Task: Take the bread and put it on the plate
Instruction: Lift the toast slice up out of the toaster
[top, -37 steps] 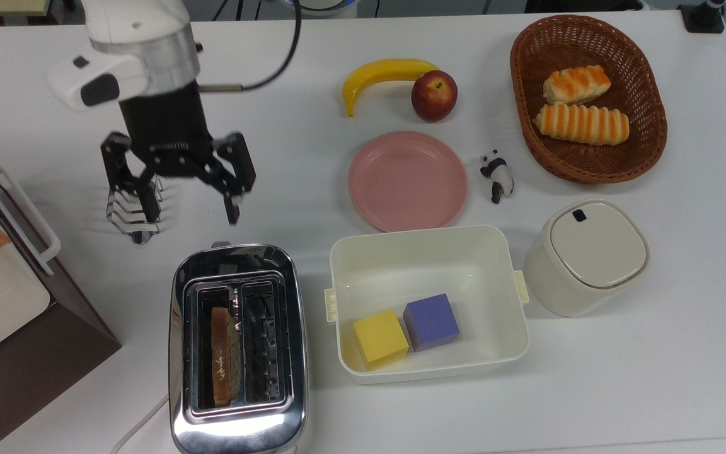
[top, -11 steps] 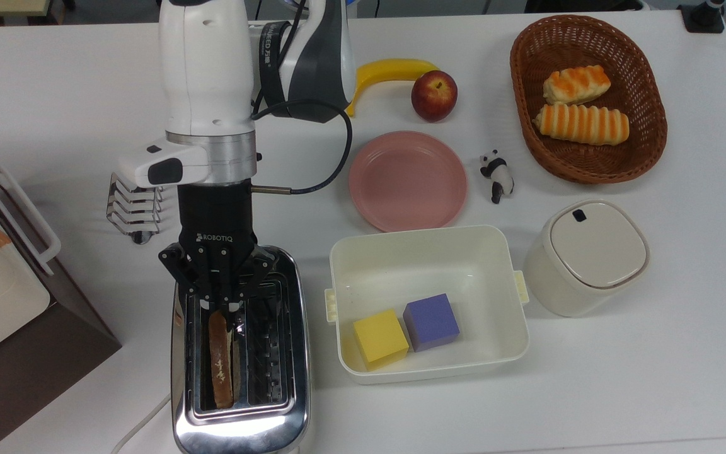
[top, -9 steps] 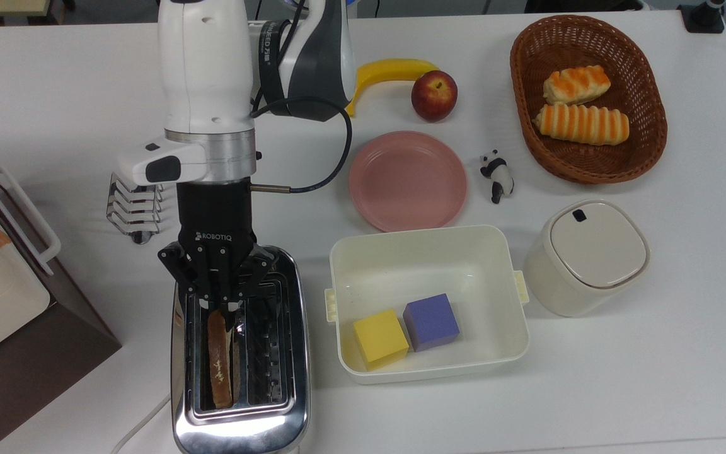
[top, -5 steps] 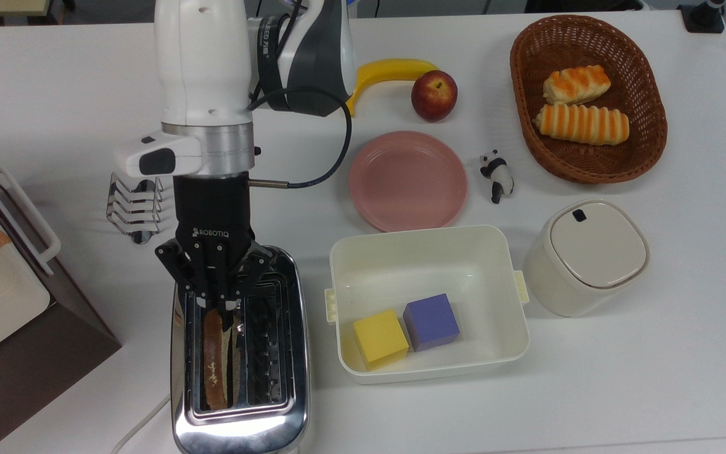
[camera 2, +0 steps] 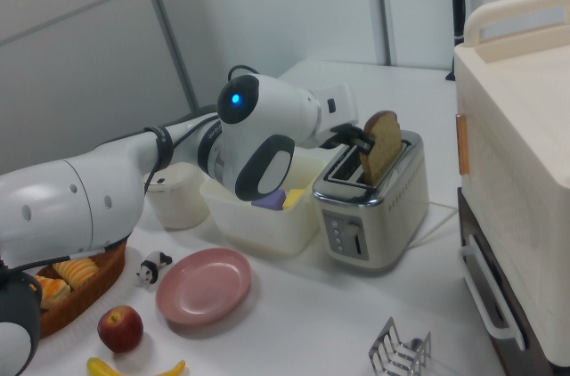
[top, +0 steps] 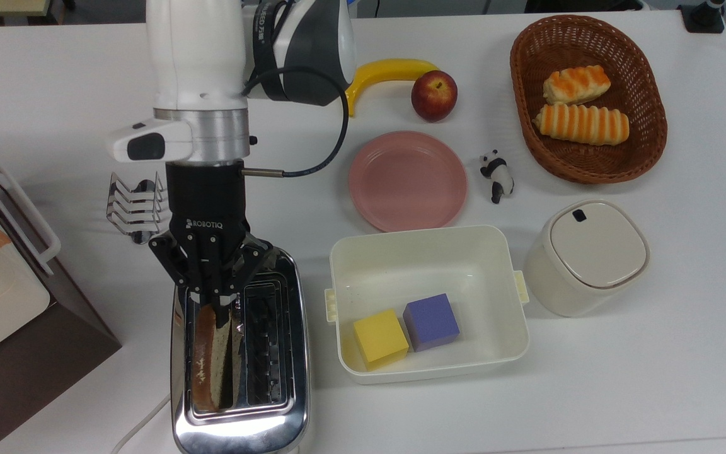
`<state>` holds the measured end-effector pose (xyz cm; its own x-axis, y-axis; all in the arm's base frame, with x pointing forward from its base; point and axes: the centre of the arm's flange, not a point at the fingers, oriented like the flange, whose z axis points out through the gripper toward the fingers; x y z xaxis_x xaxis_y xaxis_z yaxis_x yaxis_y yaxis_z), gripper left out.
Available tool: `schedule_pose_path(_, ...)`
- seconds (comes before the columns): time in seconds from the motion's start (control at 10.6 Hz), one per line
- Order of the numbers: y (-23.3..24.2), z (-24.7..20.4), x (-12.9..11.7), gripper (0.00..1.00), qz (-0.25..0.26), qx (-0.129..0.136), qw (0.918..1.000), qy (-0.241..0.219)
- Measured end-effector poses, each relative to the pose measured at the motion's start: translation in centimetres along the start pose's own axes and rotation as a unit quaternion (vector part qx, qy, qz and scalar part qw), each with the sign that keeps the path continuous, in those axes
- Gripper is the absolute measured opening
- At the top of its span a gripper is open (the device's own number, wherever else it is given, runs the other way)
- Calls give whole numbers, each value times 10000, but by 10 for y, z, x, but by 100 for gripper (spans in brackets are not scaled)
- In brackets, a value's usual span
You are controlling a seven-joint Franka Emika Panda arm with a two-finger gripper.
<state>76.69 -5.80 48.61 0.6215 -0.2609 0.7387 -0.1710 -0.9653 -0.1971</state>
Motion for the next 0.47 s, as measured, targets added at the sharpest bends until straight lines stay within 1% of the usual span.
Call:
schedule_pose_path(0.19, -2, -16, 17, 10, 11, 31, 9998, 186)
schedule_pose_path(0.47, -6, -52, 43, 10, 38, 98, 9988, 477)
